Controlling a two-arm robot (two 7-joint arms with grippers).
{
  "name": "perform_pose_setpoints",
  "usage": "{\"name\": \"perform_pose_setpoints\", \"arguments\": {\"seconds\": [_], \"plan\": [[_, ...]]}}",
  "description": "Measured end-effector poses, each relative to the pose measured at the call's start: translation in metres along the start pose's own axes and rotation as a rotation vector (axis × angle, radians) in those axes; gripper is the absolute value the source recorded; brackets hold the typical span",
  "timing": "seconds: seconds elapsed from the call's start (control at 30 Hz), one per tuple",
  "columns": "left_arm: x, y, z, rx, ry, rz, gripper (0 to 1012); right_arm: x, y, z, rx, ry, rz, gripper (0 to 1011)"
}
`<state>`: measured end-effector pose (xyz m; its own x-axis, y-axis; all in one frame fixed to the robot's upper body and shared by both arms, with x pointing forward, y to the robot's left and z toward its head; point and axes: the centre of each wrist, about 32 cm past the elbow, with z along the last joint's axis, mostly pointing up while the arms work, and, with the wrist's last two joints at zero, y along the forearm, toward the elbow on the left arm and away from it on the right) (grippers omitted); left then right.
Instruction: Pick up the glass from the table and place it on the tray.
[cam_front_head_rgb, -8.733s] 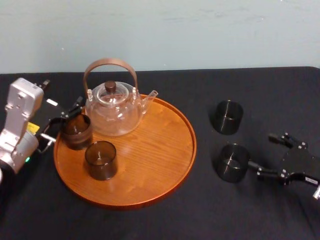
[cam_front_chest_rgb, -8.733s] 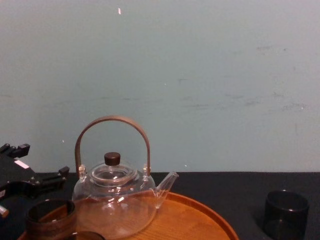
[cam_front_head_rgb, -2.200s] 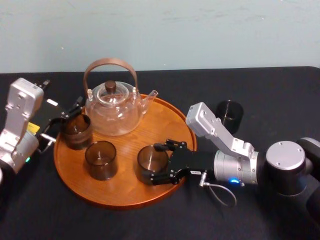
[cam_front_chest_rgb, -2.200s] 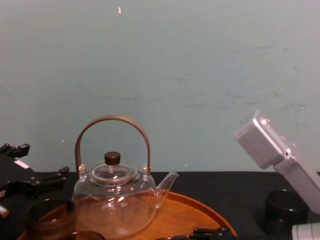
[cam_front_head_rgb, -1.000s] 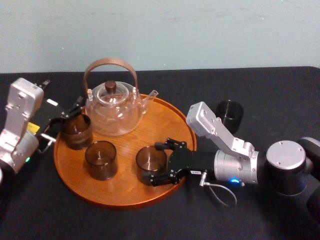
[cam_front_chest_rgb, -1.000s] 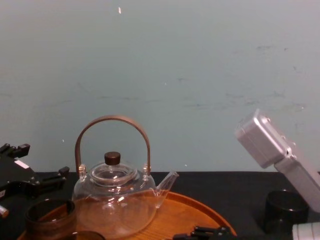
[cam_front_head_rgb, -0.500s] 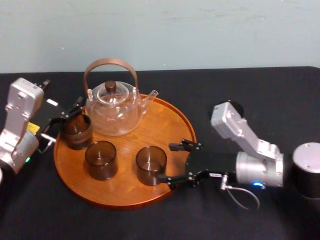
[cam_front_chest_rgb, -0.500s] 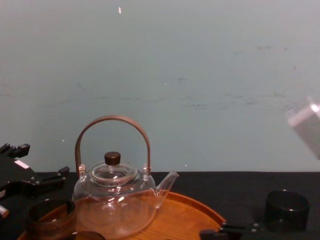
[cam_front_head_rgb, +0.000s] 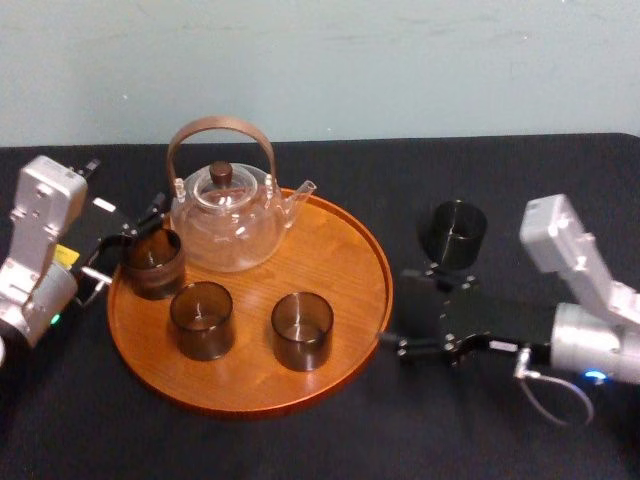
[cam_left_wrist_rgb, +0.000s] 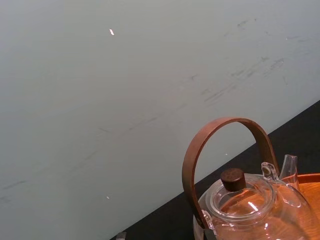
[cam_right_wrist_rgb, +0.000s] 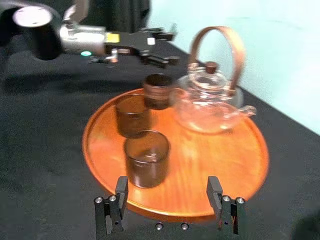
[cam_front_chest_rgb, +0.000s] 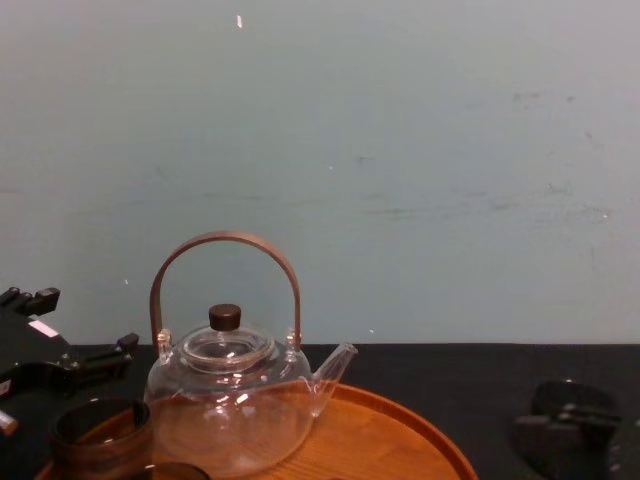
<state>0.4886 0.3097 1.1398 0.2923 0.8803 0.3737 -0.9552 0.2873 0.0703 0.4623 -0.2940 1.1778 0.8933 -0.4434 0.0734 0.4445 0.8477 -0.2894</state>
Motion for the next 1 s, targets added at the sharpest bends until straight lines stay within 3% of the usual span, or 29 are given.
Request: {"name": "perform_pose_setpoints", "arguments": {"seconds": [0.17, 0.43, 0.67, 1.0], "plan": [[0.0, 0.0, 0.0, 0.0, 0.0, 0.0, 1001, 0.0012, -0.021, -0.002, 0.007, 0.025, -0.105, 1002], [0.0, 0.0, 0.0, 0.0, 0.0, 0.0, 1001, 0.0058, -0.04, -0.004, 0.003, 0.062, -0.271, 1002], [0.0, 0.0, 0.0, 0.0, 0.0, 0.0, 1001, 0.0136, -0.042, -0.004, -0.041, 0.104, -0.408, 1002], [0.0, 0.0, 0.0, 0.0, 0.0, 0.0, 1001, 0.0241, -0.032, -0.007, -0.103, 0.163, -0.482, 1002]]}}
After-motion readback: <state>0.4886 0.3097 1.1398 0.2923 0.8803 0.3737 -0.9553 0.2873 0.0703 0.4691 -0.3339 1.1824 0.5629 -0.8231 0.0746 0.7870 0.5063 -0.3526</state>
